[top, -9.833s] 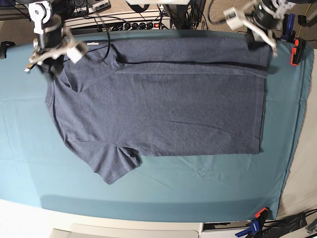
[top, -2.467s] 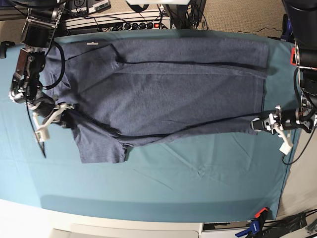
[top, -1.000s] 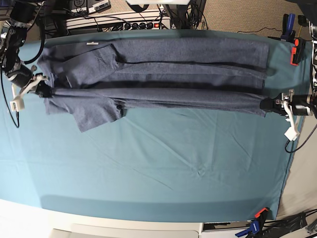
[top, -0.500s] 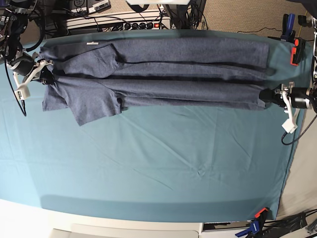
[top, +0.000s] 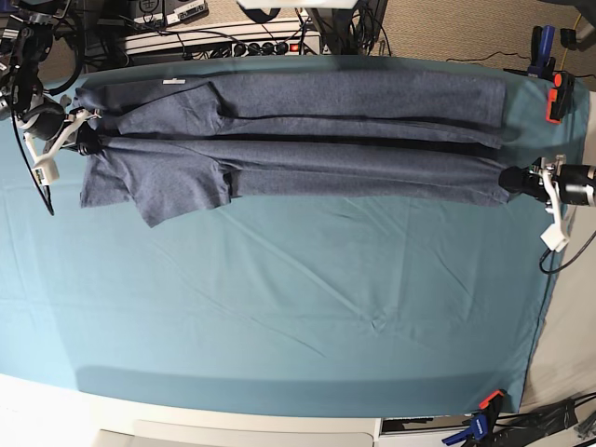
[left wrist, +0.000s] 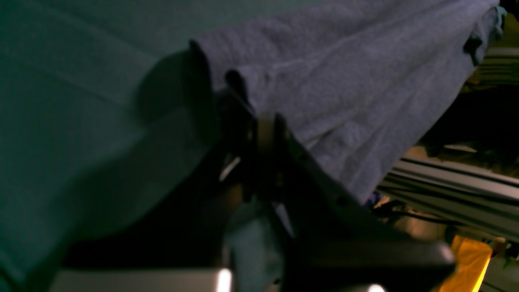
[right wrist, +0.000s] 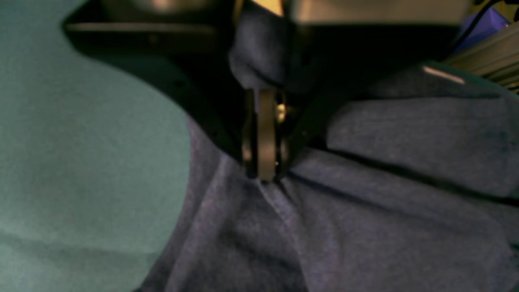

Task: Fold the T-shirt properly
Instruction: 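Lower the folded hem and press it along the collar edge with both grippers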

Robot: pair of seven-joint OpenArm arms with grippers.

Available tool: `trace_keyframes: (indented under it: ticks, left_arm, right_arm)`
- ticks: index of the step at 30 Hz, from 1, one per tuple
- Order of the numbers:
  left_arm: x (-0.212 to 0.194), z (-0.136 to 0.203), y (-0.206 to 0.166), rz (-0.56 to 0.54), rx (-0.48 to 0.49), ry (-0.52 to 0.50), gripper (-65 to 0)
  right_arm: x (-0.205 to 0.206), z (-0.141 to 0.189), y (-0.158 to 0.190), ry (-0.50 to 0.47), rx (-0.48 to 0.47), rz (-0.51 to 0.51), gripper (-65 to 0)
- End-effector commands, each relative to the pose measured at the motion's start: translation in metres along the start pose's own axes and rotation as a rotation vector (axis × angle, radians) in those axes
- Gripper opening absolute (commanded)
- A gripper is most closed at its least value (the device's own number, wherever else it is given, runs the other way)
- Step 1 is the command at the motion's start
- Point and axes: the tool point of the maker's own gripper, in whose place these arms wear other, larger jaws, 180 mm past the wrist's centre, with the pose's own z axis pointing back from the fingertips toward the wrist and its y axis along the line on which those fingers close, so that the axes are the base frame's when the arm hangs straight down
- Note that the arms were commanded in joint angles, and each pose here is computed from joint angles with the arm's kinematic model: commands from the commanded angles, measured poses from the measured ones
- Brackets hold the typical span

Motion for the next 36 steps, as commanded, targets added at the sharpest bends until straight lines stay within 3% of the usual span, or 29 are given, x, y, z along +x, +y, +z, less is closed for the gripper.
trace_keyframes:
  ticks: [1,11,20,30,34,35,36]
  left_arm:
    - [0.011,0.017,0.005,-0.025,0.031,-0.022,-65.0]
    - [0.010,0.017,0.005,-0.026,0.031,-0.015,-65.0]
    - [0.015,0.017,-0.006,-0.079,0.022,-0.008,-65.0]
    - [-0.012,0.012,-0.007,-0.057,0.015,0.040,-65.0]
    - [-0.012,0.012,-0.007,-0.058,0.015,0.040,-65.0]
    - [-0.012,0.012,-0.007,-0.058,0.015,0.040,-65.0]
    - [-0.012,0.013,-0.007,-0.058,0.015,0.039,-65.0]
  right_arm:
    - [0.012,0.009,-0.011,-0.015,-0.039,0.035,-65.0]
    - [0.007,0.031,-0.036,-0.028,-0.124,0.001,-65.0]
    - [-0.011,0.051,-0.043,-0.031,-0.137,-0.063,-65.0]
    - [-0.008,0.050,-0.038,-0.054,-0.106,-0.082,-65.0]
    - [-0.008,0.049,-0.027,-0.053,-0.044,-0.114,-65.0]
    - [-0.009,0.048,-0.023,-0.049,-0.024,-0.124,-61.9]
    - [-0.010,0.047,-0.018,-0.052,-0.005,-0.137,-54.7]
